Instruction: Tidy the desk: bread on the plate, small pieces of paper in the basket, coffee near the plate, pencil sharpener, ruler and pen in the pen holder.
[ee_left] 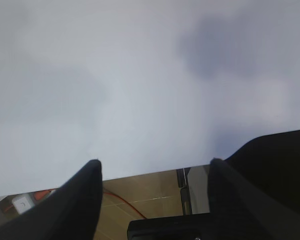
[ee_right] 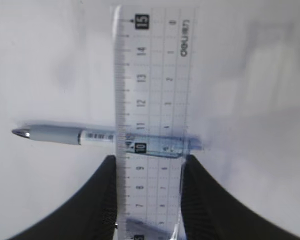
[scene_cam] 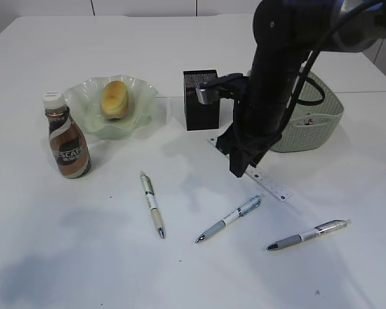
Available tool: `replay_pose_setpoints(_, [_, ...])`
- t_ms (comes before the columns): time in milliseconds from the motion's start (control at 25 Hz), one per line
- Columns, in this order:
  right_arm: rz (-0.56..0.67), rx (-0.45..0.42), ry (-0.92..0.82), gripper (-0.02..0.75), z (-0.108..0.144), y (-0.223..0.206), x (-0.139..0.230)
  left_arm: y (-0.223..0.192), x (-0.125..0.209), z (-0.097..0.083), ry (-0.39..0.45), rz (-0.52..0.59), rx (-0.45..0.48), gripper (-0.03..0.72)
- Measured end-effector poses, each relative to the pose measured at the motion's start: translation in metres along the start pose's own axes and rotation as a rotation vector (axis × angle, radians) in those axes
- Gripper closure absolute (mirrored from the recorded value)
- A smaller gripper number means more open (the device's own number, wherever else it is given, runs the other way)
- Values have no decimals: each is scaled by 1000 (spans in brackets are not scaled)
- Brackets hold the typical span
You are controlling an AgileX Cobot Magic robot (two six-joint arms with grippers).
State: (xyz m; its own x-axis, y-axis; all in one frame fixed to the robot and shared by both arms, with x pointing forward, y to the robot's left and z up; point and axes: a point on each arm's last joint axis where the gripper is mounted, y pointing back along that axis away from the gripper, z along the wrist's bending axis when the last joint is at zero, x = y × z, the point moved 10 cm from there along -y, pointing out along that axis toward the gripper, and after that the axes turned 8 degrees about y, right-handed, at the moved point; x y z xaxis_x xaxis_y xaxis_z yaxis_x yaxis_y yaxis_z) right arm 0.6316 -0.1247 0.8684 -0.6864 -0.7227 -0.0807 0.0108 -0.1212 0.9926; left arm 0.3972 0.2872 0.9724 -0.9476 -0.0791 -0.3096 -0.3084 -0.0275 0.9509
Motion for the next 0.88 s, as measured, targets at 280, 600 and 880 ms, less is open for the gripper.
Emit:
replay_pose_setpoints(280, [-104,-31,-13,442,6,23,-26,0,0,0,0,0,0,222])
replay_pose_setpoints(600, [-131,-33,-14,442,6,30,-33,0,0,0,0,0,0,222])
replay_pose_setpoints(880, [-222,11,-22,442,-5,41,-49,0,0,0,0,0,0,222])
